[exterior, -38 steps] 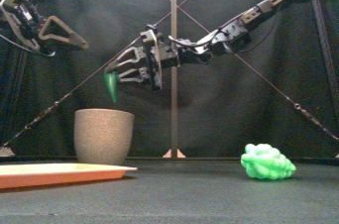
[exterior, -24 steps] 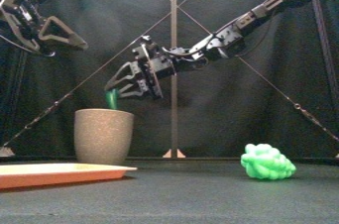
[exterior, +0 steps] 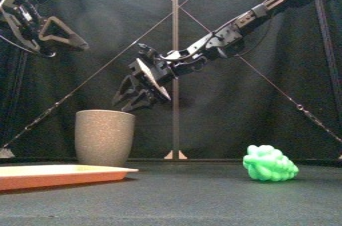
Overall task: Pick the green pepper then place it in the grey bowl
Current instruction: Drop green pepper in the grey bowl and return to neutral
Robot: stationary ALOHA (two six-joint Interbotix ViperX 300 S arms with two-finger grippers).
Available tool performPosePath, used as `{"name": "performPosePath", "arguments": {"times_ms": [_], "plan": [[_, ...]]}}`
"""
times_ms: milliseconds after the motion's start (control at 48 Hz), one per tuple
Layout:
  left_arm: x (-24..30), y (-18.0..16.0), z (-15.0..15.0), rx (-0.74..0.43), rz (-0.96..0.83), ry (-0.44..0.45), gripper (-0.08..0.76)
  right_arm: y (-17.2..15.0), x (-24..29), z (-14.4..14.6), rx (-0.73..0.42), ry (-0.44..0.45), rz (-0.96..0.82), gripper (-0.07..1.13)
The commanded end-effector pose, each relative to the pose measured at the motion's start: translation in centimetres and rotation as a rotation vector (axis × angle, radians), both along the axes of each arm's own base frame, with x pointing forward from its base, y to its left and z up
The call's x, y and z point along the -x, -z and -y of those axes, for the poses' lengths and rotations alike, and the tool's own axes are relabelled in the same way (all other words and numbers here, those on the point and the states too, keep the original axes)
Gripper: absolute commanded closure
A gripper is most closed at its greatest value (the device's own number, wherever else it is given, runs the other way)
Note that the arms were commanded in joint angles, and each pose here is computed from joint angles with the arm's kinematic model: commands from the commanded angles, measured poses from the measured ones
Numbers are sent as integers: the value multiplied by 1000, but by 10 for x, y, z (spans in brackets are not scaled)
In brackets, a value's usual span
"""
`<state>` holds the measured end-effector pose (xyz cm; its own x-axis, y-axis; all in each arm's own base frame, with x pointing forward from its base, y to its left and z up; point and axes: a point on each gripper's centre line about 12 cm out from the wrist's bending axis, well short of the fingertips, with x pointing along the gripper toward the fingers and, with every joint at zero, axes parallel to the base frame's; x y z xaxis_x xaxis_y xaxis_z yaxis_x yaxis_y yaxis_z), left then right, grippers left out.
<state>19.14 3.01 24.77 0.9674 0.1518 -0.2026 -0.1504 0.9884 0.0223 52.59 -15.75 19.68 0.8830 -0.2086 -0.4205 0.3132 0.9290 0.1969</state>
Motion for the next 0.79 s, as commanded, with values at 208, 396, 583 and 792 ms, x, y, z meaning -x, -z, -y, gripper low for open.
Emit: {"name": "performPosePath", "arguments": {"times_ms": [208,396,583,792], "plan": [[-1,-5,0,-6,16,-1,635,-72,37,-29,61,-103,108,214],[-1,-5,0,-6,18,-1,635,-92,76,-47,61,-163,140,214],[-2,-8,-1,-15,46,0,635,-95,106,-63,86,-207,130,212],[-2,-9,-2,-29,70,-3,635,-93,132,-77,126,-264,109,212]]}}
